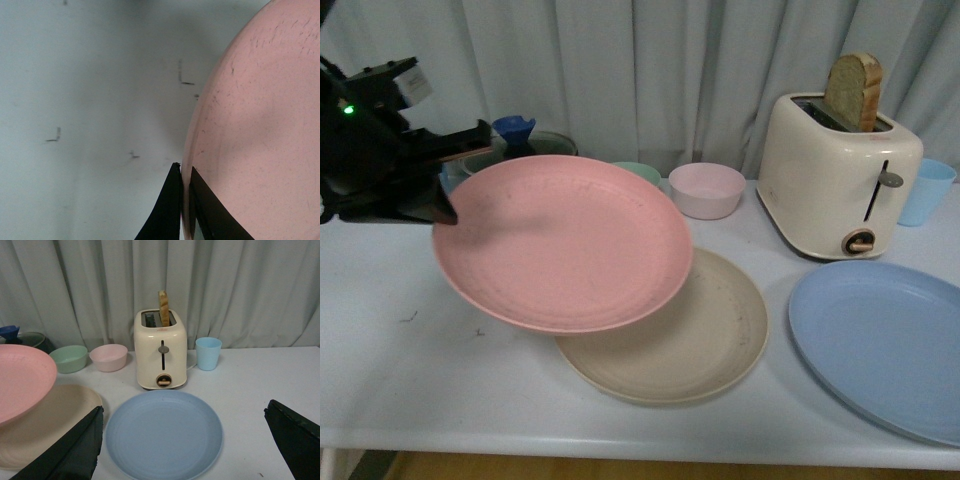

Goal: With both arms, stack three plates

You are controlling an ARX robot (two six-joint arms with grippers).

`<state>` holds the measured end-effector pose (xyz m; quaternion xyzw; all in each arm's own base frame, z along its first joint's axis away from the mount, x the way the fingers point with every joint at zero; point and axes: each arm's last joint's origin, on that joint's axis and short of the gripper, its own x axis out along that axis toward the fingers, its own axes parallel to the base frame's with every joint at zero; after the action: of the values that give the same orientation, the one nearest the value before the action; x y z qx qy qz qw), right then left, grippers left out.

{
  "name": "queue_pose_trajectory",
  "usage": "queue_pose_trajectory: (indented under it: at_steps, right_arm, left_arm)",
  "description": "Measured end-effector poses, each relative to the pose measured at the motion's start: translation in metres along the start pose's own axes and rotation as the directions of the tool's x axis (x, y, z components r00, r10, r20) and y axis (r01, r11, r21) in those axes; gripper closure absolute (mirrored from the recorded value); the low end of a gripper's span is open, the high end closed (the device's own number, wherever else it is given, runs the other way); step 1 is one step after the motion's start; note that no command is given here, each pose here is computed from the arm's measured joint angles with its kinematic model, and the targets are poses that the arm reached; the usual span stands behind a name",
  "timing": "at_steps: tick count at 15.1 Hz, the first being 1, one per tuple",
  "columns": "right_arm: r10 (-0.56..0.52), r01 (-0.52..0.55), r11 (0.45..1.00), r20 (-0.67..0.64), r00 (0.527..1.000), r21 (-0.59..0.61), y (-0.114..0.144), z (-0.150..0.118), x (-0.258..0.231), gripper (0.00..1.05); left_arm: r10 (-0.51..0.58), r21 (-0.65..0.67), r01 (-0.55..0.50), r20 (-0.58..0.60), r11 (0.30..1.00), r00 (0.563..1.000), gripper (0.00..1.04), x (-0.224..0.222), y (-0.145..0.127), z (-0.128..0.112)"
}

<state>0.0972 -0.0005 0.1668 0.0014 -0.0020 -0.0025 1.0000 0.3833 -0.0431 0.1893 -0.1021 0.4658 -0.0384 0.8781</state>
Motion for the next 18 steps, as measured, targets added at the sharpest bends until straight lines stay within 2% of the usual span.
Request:
queue_pose_trajectory:
  at_steps: [2, 3, 4, 6, 9, 10, 14, 15, 16, 18]
  right_arm:
    - [0.000, 0.000, 1.000, 0.000, 1.000, 0.000, 0.000, 0.000, 0.000, 0.06]
    - [0.000, 0.000, 1.000, 0.000, 1.000, 0.000, 0.000, 0.000, 0.000, 0.06]
    - [0.000, 0.000, 1.000, 0.000, 1.000, 0.000, 0.000, 0.000, 0.000, 0.06]
    - [0.000, 0.000, 1.000, 0.000, 1.000, 0.000, 0.000, 0.000, 0.000, 0.06]
    - [0.000, 0.000, 1.000, 0.000, 1.000, 0.000, 0.000, 0.000, 0.000, 0.06]
    - [0.000, 0.000, 1.000, 0.000, 1.000, 0.000, 0.000, 0.000, 0.000, 0.06]
    - [0.000, 0.000, 1.000, 0.000, 1.000, 0.000, 0.000, 0.000, 0.000, 0.06]
    - [0.000, 0.000, 1.000, 0.000, 1.000, 0.000, 0.000, 0.000, 0.000, 0.06]
    - [0.000, 0.000, 1.000, 0.000, 1.000, 0.000, 0.000, 0.000, 0.000, 0.06]
    - [0.000, 0.000, 1.000, 0.000, 1.000, 0.000, 0.000, 0.000, 0.000, 0.06]
  left_arm:
    - [-0.010, 0.003, 0.010, -0.003, 1.000, 1.000, 1.03, 0.003, -0.013, 0.000]
    - [-0.017, -0.003, 0.017, -0.021, 1.000, 1.000, 1.03, 0.016, -0.042, -0.003]
    - [-0.018, -0.046, 0.015, -0.062, 0.999, 0.998, 1.03, 0.035, -0.057, -0.012]
    - [0.007, -0.093, -0.020, -0.131, 0.995, 0.991, 1.03, 0.063, -0.063, -0.034]
    - [0.015, -0.094, -0.026, -0.123, 0.995, 0.992, 1.03, 0.066, -0.066, -0.038]
    - [0.011, -0.094, -0.023, -0.124, 0.995, 0.992, 0.99, 0.067, -0.066, -0.039]
    - [0.010, -0.096, -0.022, -0.124, 0.995, 0.992, 0.63, 0.070, -0.062, -0.045]
    - [-0.002, -0.097, -0.009, -0.114, 0.995, 0.993, 0.50, 0.069, -0.060, -0.048]
    - [-0.030, -0.104, 0.022, -0.078, 0.994, 0.997, 0.41, 0.063, -0.058, -0.050]
    - [-0.066, -0.153, 0.080, 0.096, 0.985, 0.993, 0.25, 0.034, -0.053, -0.045]
